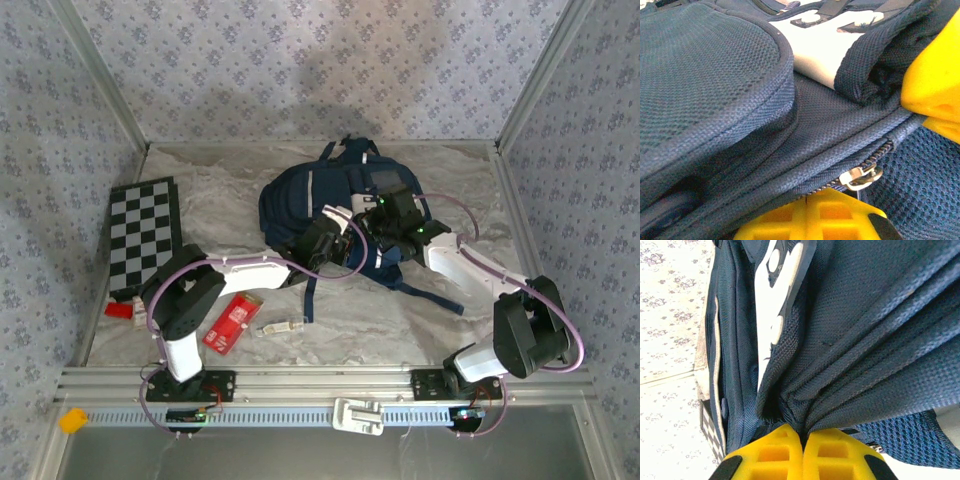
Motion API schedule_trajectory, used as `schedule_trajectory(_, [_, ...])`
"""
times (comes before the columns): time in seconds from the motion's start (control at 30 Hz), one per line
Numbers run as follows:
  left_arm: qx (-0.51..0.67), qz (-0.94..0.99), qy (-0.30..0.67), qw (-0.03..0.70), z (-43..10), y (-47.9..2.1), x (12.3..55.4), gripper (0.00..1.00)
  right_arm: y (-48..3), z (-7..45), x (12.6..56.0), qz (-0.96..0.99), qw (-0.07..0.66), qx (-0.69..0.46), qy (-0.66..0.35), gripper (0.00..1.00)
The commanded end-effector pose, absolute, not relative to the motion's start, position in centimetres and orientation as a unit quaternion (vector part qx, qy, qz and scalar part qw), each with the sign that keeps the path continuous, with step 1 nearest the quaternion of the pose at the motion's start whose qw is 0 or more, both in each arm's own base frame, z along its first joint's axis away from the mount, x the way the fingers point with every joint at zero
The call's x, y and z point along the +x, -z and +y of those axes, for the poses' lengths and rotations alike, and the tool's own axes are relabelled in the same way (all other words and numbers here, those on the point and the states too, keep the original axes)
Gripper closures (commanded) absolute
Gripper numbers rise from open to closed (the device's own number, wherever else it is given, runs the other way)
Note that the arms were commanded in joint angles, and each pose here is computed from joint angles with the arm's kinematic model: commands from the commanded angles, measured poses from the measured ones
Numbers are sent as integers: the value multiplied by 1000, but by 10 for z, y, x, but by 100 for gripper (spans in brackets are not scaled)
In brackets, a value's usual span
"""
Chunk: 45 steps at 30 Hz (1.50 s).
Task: Pack the student bag
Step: Unzip the student bag at the center of the table.
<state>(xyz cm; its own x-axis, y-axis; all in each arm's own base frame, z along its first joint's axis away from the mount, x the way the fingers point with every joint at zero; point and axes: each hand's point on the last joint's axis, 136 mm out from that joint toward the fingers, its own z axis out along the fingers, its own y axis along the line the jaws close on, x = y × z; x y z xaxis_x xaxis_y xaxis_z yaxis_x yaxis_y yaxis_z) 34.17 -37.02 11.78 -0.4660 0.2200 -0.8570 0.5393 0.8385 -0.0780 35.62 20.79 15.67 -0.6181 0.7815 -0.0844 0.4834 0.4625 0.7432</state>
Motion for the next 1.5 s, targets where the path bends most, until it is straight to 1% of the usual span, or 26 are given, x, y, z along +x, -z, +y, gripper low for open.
schedule_trajectory(0.0, [236, 807, 218, 496, -383, -161, 337, 100, -181, 224, 361, 824, 220, 352, -386, 100])
schedule_trajectory(0.37, [244, 823, 220, 463, -353, -146, 330, 100, -186, 223, 360, 827, 224, 345, -384, 100])
schedule_trajectory(0.57, [255, 825, 243, 442, -352, -143, 316, 100, -191, 224, 360, 824, 227, 345, -388, 100])
schedule_trajectory(0.67, [241, 820, 252, 454, -359, -149, 306, 83, -193, 227, 361, 822, 227, 345, -392, 100])
schedule_trajectory(0.73, [228, 819, 244, 466, -361, -150, 306, 67, -194, 228, 360, 821, 226, 345, -394, 100])
schedule_trajectory(0.8, [219, 821, 251, 463, -368, -147, 307, 61, -195, 230, 361, 819, 225, 346, -398, 100])
schedule_trajectory(0.87, [216, 822, 250, 465, -376, -143, 309, 59, -195, 230, 361, 818, 225, 348, -400, 100])
schedule_trajectory(1.0, [185, 827, 214, 487, -378, -140, 325, 51, -196, 234, 361, 817, 221, 346, -405, 100])
schedule_trajectory(1.13, [129, 827, 174, 519, -366, -146, 345, 51, -194, 234, 359, 816, 216, 348, -408, 100])
schedule_trajectory(1.23, [119, 818, 172, 536, -368, -155, 353, 52, -191, 237, 357, 816, 212, 347, -410, 100])
schedule_trajectory(1.3, [135, 809, 183, 541, -377, -163, 353, 57, -188, 237, 355, 818, 210, 347, -407, 100])
schedule_trajectory(1.37, [145, 806, 185, 543, -383, -169, 355, 68, -185, 236, 354, 820, 207, 348, -404, 100])
schedule_trajectory(1.47, [155, 803, 184, 545, -384, -174, 356, 80, -180, 234, 352, 821, 204, 350, -401, 100])
